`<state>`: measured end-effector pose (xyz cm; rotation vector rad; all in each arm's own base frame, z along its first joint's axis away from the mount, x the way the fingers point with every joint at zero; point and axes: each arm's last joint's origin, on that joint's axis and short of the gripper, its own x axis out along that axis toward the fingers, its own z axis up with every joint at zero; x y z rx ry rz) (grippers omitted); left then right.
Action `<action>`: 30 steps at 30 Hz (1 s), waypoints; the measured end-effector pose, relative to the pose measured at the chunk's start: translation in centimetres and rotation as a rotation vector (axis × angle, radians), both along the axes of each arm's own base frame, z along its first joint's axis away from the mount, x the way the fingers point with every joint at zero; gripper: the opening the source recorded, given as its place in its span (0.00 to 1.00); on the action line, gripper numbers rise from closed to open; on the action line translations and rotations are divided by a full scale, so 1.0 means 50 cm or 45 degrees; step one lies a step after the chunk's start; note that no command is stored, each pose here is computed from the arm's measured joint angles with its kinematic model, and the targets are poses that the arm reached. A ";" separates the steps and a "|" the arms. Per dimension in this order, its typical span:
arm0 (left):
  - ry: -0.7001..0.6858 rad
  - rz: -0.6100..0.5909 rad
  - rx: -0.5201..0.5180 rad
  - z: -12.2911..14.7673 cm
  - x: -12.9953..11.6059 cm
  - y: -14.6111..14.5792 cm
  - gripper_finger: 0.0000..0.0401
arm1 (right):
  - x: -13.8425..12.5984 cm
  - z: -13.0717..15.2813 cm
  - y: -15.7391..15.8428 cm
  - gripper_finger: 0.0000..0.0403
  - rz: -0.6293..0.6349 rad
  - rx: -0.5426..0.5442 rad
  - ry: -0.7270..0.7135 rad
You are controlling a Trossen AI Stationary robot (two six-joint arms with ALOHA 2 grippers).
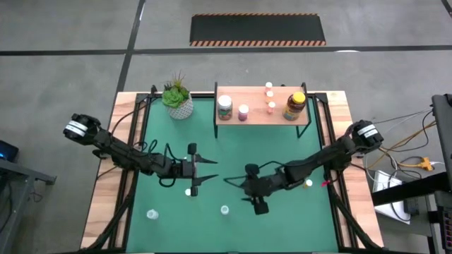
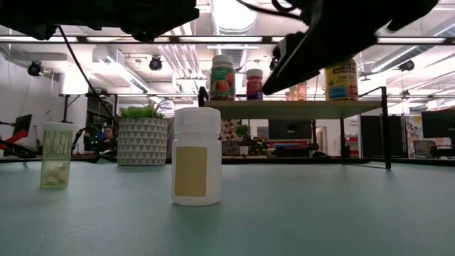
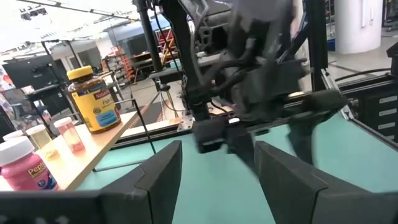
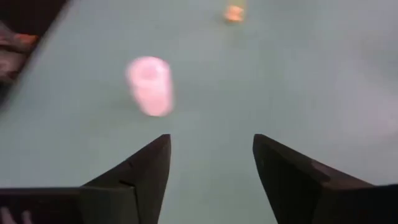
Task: Pick and place medicine bottles onto shelf by color
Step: Put the right transparent medicine bottles on the shelf
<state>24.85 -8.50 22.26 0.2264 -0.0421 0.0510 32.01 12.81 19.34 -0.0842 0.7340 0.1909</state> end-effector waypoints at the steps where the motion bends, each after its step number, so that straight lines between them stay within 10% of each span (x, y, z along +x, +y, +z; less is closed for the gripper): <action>1: 0.000 0.000 0.000 0.000 0.000 0.000 0.46 | 0.003 0.002 0.008 0.55 0.029 0.019 0.000; 30: -0.034 0.009 0.114 0.013 0.002 -0.001 0.46 | 0.134 -0.119 0.075 0.51 0.135 0.174 -0.079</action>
